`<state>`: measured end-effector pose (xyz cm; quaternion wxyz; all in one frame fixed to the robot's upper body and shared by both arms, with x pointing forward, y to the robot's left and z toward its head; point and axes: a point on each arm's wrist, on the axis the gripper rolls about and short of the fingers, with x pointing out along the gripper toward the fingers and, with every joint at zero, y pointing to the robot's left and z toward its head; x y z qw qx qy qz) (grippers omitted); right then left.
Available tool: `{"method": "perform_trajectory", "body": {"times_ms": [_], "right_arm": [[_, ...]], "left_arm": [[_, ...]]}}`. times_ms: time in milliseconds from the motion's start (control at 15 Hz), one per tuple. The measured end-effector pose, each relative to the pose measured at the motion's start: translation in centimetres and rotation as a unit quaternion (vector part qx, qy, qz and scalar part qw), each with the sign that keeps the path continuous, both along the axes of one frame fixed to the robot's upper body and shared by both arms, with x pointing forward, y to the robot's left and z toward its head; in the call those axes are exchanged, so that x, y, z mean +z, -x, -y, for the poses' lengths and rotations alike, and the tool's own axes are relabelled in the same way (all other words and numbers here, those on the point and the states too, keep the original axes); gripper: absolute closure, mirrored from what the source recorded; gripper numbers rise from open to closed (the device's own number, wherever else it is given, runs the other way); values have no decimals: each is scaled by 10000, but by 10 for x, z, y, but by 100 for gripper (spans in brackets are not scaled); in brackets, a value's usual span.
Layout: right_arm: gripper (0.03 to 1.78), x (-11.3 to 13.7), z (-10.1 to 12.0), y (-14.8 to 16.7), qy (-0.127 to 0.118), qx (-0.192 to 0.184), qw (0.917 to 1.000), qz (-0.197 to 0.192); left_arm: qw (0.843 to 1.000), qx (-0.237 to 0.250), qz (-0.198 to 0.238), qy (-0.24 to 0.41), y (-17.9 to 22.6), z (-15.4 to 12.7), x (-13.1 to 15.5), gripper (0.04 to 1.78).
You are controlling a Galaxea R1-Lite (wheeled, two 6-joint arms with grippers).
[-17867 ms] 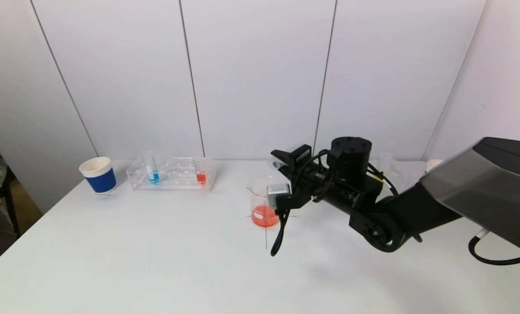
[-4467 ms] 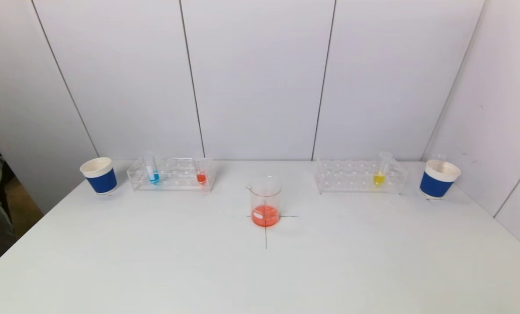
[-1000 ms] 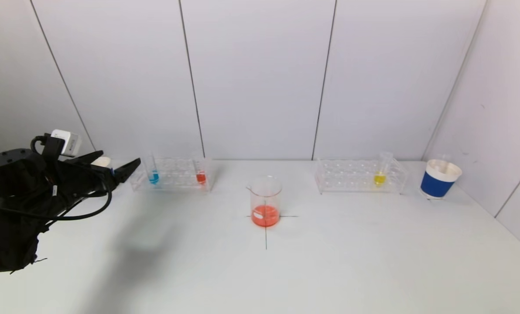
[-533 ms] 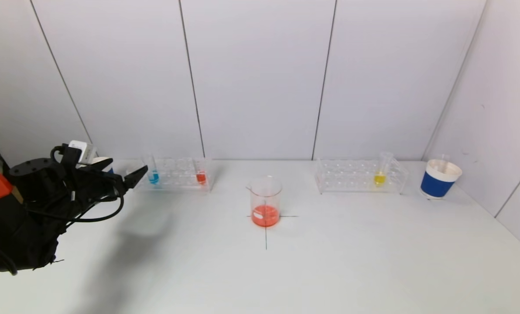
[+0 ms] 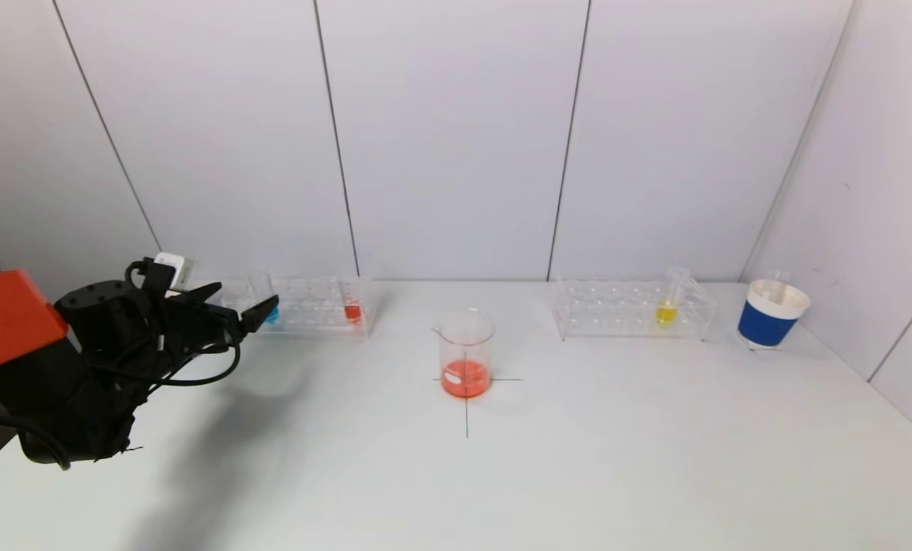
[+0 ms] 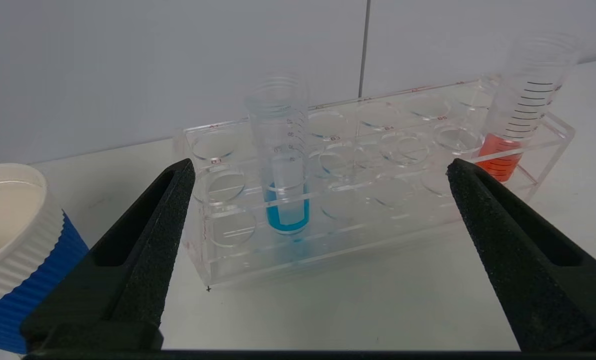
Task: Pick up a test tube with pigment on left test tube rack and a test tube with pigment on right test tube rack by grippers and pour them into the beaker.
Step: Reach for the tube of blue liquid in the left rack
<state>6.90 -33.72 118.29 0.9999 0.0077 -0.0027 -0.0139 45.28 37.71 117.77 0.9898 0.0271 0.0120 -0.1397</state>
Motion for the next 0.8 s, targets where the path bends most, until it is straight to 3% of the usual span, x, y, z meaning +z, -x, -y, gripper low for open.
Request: {"method": "perform_trajectory", "body": {"times_ms": [800], "right_arm": [[4,0,0,0,0,2,10000,0]], "left_arm": [[9999,71,76,-17,-17,-2,-8,6]]}}
